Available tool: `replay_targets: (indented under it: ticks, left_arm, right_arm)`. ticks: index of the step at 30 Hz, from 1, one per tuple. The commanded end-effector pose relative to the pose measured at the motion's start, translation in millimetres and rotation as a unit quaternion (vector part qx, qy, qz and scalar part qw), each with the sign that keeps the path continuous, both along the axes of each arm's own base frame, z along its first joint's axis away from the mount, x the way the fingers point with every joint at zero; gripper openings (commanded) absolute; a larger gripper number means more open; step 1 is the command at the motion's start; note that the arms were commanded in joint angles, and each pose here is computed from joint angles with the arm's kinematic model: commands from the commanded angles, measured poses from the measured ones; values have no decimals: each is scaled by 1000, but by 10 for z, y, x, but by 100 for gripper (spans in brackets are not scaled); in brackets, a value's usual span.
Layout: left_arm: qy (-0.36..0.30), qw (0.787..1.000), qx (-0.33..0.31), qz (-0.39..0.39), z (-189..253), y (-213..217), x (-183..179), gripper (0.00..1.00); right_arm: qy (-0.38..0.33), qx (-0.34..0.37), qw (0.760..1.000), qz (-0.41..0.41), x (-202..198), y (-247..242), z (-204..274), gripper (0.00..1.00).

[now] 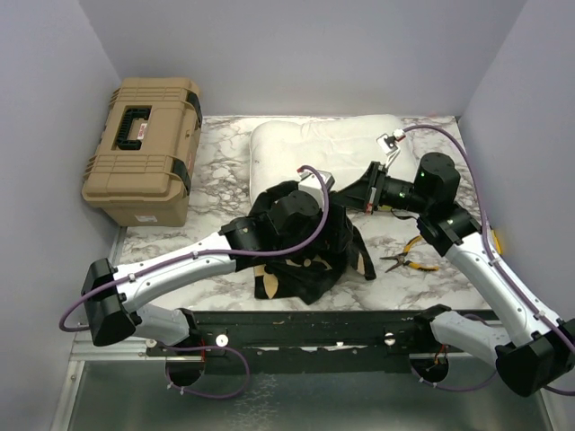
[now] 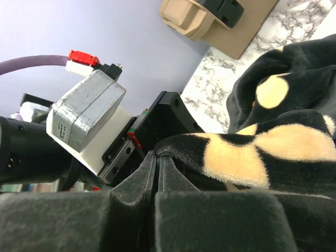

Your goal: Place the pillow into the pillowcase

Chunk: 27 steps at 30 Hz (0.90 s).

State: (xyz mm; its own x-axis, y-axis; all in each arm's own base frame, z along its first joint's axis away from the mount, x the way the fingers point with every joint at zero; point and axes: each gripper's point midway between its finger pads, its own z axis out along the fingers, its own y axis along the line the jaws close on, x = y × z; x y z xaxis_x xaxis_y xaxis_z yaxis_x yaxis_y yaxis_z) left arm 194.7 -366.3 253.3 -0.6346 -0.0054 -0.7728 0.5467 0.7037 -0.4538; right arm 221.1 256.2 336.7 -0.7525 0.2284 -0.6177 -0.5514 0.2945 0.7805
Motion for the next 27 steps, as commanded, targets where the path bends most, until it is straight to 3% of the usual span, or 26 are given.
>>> replay_targets:
  ticks: [1, 3, 5, 6, 12, 14, 21, 27]
  left_arm:
    - [-40, 996, -31, 71, 147, -23, 255, 76]
    - [-47, 994, -27, 91, 141, 14, 319, 46]
    - [-53, 992, -29, 111, 191, 78, 363, 5]
    - [-55, 991, -33, 120, 232, 123, 375, 0]
    - [-90, 977, -35, 188, 733, 687, 433, 0]
    - [-107, 966, -46, 229, 1009, 1017, 420, 0]
    - [-146, 904, -123, 383, 1853, 2235, 250, 0]
    - [-158, 875, -160, 428, 2134, 2804, 71, 0]
  right_arm:
    - [2, 55, 998, 18, -126, 11, 272, 1]
    - [5, 53, 999, 8, -116, -8, 280, 0]
    - [10, 40, 999, -15, -74, -44, 249, 2]
    - [7, 29, 999, -27, -48, -68, 249, 8]
    - [-5, -76, 989, -126, 155, -344, 129, 76]
    - [-9, -115, 982, -152, 216, -450, 73, 86]
    - [65, -199, 966, -149, 232, -534, -605, 91]
    - [165, -158, 971, -69, 36, -270, -1365, 91]
